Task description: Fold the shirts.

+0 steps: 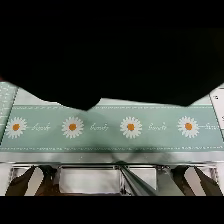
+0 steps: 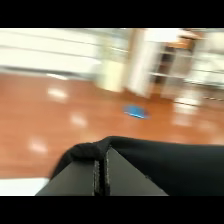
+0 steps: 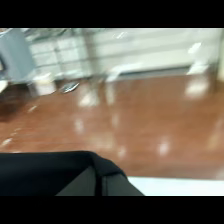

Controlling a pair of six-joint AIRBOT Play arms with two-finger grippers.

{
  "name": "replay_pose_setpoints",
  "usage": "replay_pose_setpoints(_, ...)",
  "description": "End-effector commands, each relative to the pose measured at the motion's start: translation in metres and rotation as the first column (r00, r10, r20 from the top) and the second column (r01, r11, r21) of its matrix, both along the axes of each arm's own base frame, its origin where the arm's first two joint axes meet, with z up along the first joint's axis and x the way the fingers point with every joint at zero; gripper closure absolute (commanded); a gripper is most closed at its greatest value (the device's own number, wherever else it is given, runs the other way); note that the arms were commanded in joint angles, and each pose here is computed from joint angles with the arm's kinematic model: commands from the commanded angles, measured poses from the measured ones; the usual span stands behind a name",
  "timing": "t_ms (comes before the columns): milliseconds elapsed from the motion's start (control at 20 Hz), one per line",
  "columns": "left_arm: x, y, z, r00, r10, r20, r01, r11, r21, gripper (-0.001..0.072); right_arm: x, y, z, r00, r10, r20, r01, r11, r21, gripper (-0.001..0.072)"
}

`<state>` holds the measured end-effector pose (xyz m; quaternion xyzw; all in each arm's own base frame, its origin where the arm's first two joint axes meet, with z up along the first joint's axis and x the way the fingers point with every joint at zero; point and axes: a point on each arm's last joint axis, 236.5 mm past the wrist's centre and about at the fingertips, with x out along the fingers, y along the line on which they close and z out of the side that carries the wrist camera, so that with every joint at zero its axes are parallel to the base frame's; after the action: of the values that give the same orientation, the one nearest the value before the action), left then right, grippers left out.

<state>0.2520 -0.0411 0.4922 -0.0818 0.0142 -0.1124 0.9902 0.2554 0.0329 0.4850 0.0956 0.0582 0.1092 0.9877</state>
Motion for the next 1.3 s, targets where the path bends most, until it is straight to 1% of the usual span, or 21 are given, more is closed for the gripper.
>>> replay_pose_setpoints(0,-0.071,0.017,0.016,0.971,0.218,0.095,-0.23,0.961,0.153,0.069,-0.052,0.02,0.015,0.994,-0.095,0.05,0.1,0.99,-0.102,0.0681)
replay_pose_setpoints(150,-0.114,0.031,0.005,0.969,0.233,0.086,-0.246,0.949,0.195,0.0689,-0.078,0.021,0.006,0.983,-0.178,0.038,0.182,0.971,-0.155,0.0681)
replay_pose_setpoints(250,-0.135,0.052,-0.007,0.961,0.272,0.047,-0.276,0.947,0.165,0.0689,-0.089,0.017,0.002,0.973,-0.227,0.036,0.229,0.959,-0.167,0.0681)
replay_pose_setpoints(350,-0.141,0.065,-0.018,0.956,0.294,0.002,-0.29,0.945,0.15,0.0689,-0.092,0.014,-0.003,0.968,-0.249,0.015,0.248,0.955,-0.164,0.0681)
replay_pose_setpoints(450,-0.13,0.066,-0.032,0.956,0.288,-0.056,-0.276,0.947,0.164,0.0689,-0.084,0.009,-0.02,0.969,-0.243,-0.048,0.234,0.962,-0.142,0.0681)
replay_pose_setpoints(600,-0.084,0.062,-0.076,0.933,0.291,-0.211,-0.254,0.95,0.184,0.069,-0.059,-0.003,-0.064,0.961,-0.196,-0.197,0.185,0.98,-0.072,0.0681)
replay_pose_setpoints(750,-0.02,0.055,-0.15,0.859,0.289,-0.422,-0.218,0.953,0.209,0.069,-0.026,-0.016,-0.12,0.936,-0.112,-0.332,0.127,0.992,0.023,0.0681)
replay_pose_setpoints(850,0.025,0.046,-0.201,0.811,0.268,-0.52,-0.179,0.96,0.216,0.0689,-0.001,-0.033,-0.176,0.896,-0.072,-0.437,0.131,0.986,0.105,0.0681)
replay_pose_setpoints(1050,0.12,0.015,-0.295,0.75,0.176,-0.638,-0.105,0.984,0.147,0.0689,0.054,-0.06,-0.288,0.817,0.075,-0.572,0.106,0.955,0.277,0.0681)
replay_pose_setpoints(1150,0.172,0.005,-0.334,0.738,0.152,-0.657,-0.097,0.988,0.119,0.0689,0.085,-0.078,-0.33,0.779,0.138,-0.612,0.108,0.931,0.348,0.0681)
replay_pose_setpoints(1250,0.217,-0.001,-0.373,0.72,0.143,-0.679,-0.133,0.989,0.067,0.0689,0.123,-0.085,-0.372,0.744,0.189,-0.641,0.105,0.915,0.391,0.0681)
